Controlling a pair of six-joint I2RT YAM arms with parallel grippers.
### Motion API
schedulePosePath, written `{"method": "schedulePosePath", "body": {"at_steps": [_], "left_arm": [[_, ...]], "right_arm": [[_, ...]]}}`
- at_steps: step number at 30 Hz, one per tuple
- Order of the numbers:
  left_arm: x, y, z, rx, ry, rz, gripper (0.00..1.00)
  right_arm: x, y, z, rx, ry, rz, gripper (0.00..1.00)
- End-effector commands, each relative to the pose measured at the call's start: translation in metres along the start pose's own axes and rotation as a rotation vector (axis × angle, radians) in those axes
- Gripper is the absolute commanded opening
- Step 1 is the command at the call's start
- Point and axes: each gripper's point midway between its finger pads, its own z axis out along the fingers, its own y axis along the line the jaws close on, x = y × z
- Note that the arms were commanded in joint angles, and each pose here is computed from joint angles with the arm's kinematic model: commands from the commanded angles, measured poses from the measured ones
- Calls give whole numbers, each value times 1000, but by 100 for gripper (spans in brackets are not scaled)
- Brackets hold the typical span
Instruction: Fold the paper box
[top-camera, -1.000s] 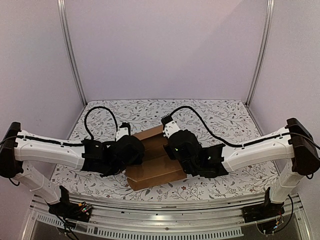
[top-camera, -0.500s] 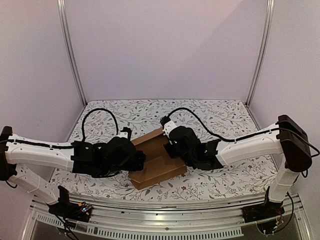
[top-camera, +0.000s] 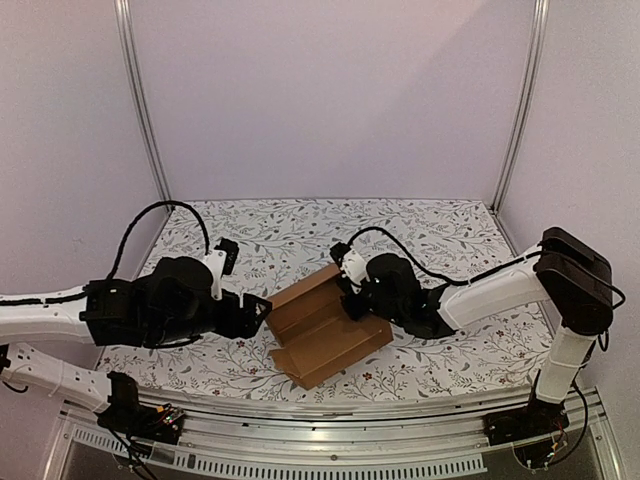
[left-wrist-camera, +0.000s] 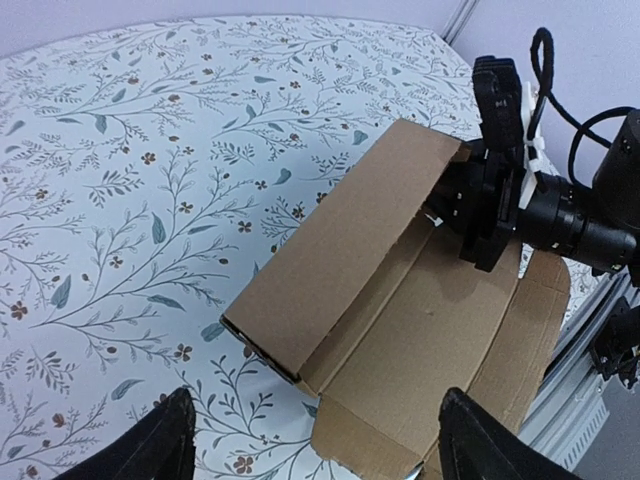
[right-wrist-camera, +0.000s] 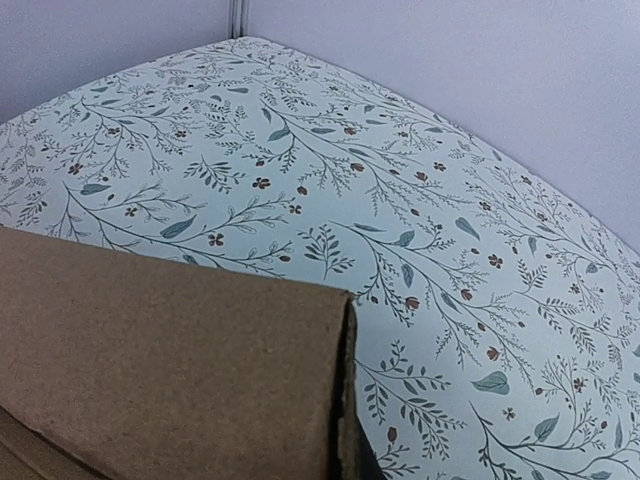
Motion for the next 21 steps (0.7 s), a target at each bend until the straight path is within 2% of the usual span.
{"method": "schedulePosePath", "body": {"at_steps": [1, 7, 12, 16, 21], "left_arm": [[-16, -2, 9, 29, -11, 37, 81], [-39, -8, 31, 74, -39, 15, 74], [-47, -19, 60, 108, -16, 26, 65], [-50, -33, 85, 154, 3, 12, 55], [-49, -45, 113, 205, 21, -15, 18]], "right_arm": [[-3, 24, 12, -185, -100, -14, 0], [8, 36, 18, -279, -240, 9, 0], [32, 45, 26, -313, -224, -26, 0], [45, 46, 28, -316, -223, -13, 0], [53, 46, 29, -318, -216, -6, 0]]}}
